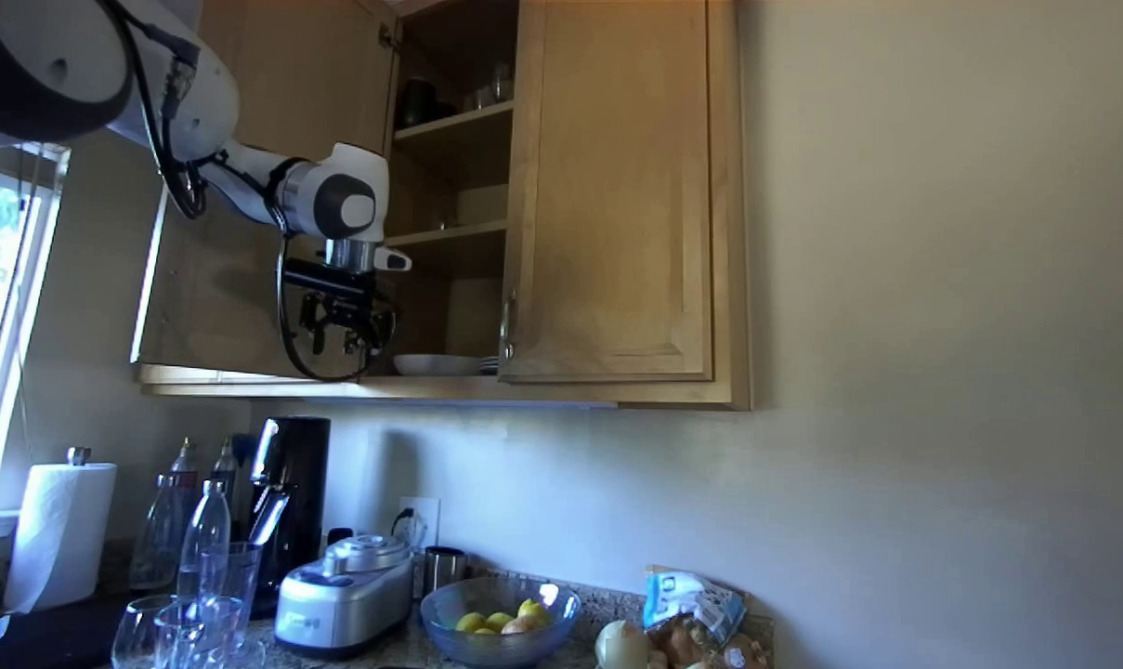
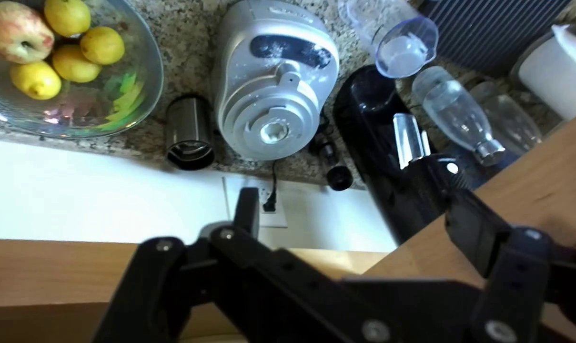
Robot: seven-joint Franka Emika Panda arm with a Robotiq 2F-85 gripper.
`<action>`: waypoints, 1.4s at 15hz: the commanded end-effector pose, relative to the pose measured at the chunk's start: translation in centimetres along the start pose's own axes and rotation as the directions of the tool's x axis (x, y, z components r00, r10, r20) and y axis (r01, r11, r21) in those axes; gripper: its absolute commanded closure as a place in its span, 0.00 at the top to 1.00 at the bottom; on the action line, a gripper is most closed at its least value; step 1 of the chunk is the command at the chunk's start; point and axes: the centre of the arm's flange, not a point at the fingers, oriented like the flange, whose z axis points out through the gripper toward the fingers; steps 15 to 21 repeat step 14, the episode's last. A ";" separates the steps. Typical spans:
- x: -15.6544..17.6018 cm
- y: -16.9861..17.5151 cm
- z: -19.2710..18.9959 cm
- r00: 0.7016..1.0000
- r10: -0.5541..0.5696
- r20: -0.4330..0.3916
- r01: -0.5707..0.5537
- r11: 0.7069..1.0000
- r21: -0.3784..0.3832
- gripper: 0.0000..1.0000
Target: Open the top left cabinet door
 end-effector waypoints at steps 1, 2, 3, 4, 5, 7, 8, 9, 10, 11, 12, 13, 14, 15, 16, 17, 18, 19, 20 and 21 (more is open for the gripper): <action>-2.8 1.2 0.1 0.986 0.139 -0.092 -0.148 0.984 -0.095 1.00; -3.1 1.5 0.2 0.979 0.173 -0.111 -0.186 0.975 -0.120 1.00; -3.3 1.7 0.4 0.970 0.206 -0.127 -0.223 0.964 -0.146 1.00; -3.6 1.9 0.5 0.962 0.240 -0.131 -0.261 0.949 -0.179 1.00; -4.1 2.2 0.6 0.953 0.277 -0.122 -0.298 0.931 -0.210 1.00; -4.9 2.8 1.1 0.932 0.356 -0.070 -0.362 0.893 -0.267 1.00; -5.2 3.1 1.3 0.918 0.394 -0.050 -0.391 0.874 -0.288 1.00; -5.4 3.5 1.7 0.902 0.427 -0.053 -0.422 0.854 -0.304 1.00; -5.0 3.9 2.3 0.885 0.460 -0.064 -0.456 0.832 -0.316 1.00; -5.0 4.3 2.4 0.868 0.487 -0.094 -0.489 0.809 -0.327 1.00; -4.9 4.8 2.6 0.847 0.516 -0.132 -0.528 0.782 -0.332 1.00; -4.0 4.4 2.6 0.884 0.460 -0.079 -0.461 0.833 -0.306 1.00; -4.0 4.8 2.7 0.871 0.482 -0.092 -0.485 0.816 -0.314 1.00; -4.0 4.8 2.7 0.871 0.482 -0.092 -0.485 0.816 -0.314 1.00; -4.0 4.8 2.7 0.871 0.482 -0.092 -0.485 0.816 -0.314 1.00; -4.0 4.8 2.7 0.871 0.482 -0.092 -0.485 0.816 -0.314 1.00; -4.0 4.8 2.7 0.871 0.482 -0.092 -0.485 0.816 -0.314 1.00; -4.0 4.8 2.7 0.871 0.482 -0.092 -0.485 0.816 -0.314 1.00; -4.0 4.8 2.7 0.871 0.482 -0.092 -0.485 0.816 -0.314 1.00; -4.0 4.8 2.7 0.871 0.482 -0.092 -0.485 0.816 -0.314 1.00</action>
